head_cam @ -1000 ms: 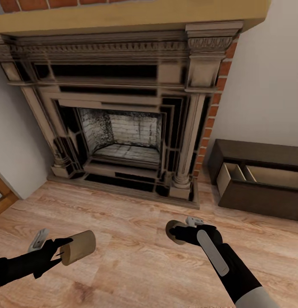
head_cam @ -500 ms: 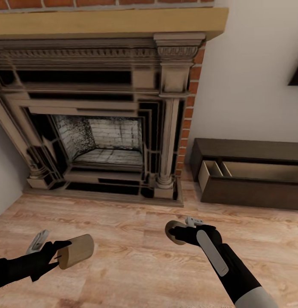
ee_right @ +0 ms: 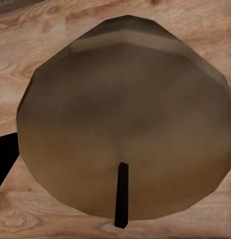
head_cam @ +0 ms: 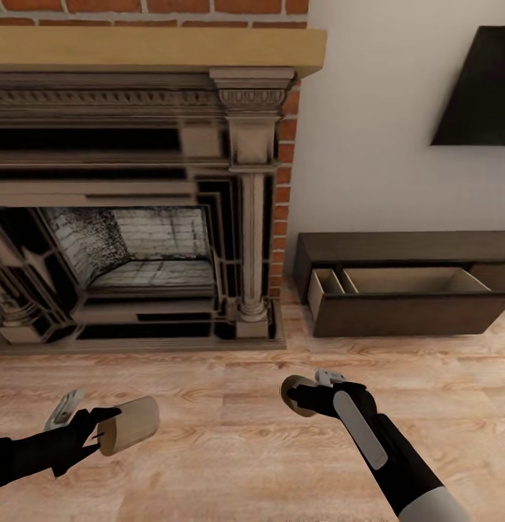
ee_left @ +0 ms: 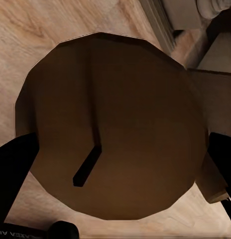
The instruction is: Place each of the two pumpkins and all three candles from the living room inside a cabinet in the living room (use any cabinet), then make sure every cabinet is closed, and position the cauldron so it is next to a table in the living room.
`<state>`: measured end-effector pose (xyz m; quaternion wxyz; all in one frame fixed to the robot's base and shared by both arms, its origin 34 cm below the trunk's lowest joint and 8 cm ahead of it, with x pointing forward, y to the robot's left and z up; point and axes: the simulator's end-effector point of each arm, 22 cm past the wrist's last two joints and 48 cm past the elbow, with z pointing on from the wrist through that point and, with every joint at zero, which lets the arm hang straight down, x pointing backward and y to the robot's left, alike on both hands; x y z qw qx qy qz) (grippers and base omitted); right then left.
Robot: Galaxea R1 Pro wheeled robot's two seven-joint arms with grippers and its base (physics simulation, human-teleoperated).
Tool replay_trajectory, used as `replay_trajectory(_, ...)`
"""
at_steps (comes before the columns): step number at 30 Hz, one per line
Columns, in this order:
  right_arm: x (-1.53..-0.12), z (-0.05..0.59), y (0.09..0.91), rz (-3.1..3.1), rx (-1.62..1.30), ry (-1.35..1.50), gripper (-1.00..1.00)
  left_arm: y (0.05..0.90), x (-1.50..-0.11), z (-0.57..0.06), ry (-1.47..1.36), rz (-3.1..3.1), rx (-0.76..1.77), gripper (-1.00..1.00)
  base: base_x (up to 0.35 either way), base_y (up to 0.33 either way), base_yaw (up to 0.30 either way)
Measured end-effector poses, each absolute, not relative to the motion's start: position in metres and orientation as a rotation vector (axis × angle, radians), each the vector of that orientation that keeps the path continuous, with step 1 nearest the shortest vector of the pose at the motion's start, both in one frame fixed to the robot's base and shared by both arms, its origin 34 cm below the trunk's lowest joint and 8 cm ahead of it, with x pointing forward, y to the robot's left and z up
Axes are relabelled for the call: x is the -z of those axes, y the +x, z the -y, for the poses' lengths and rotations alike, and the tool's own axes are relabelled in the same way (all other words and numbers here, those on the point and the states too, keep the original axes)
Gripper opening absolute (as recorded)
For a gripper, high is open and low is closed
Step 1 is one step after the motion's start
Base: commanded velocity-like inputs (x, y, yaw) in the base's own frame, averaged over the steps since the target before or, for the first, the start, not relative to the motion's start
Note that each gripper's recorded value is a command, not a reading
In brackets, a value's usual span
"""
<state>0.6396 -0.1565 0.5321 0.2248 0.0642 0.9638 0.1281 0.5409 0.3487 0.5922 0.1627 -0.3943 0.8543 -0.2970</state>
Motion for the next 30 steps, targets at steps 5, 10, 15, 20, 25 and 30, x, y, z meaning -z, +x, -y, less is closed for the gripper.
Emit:
replay_trajectory(5,-0.532,0.158,0.636,-2.685,-0.350,0.184,-1.00,0.543,-0.600,-0.349,-1.131,-2.438,0.849,-1.00,0.000,0.000,-0.203)
replay_trajectory(10,-0.532,0.161,0.632,-2.709,-0.343,0.194,-1.00,0.544,-0.608,-0.349,-1.136,-2.442,0.848,-1.00,0.000,0.000,-0.185)
replay_trajectory(15,-0.528,0.164,0.627,-2.735,-0.335,0.219,-1.00,0.545,-0.616,-0.348,-1.140,-2.449,0.847,-1.00,0.000,0.000,-0.170)
replay_trajectory(20,-0.527,0.169,0.627,-2.738,-0.318,0.250,-1.00,0.545,-0.623,-0.348,-1.145,-2.453,0.846,-1.00,0.000,0.000,-0.159)
replay_trajectory(25,-0.532,0.172,0.625,-2.747,-0.311,0.259,-1.00,0.547,-0.632,-0.348,-1.147,-2.455,0.846,-1.00,0.000,0.000,-0.050)
replay_trajectory(30,-0.530,0.175,0.617,-2.780,-0.296,0.271,-1.00,0.548,-0.641,-0.348,-1.148,-2.455,0.846,-1.00,0.000,0.000,-0.005)
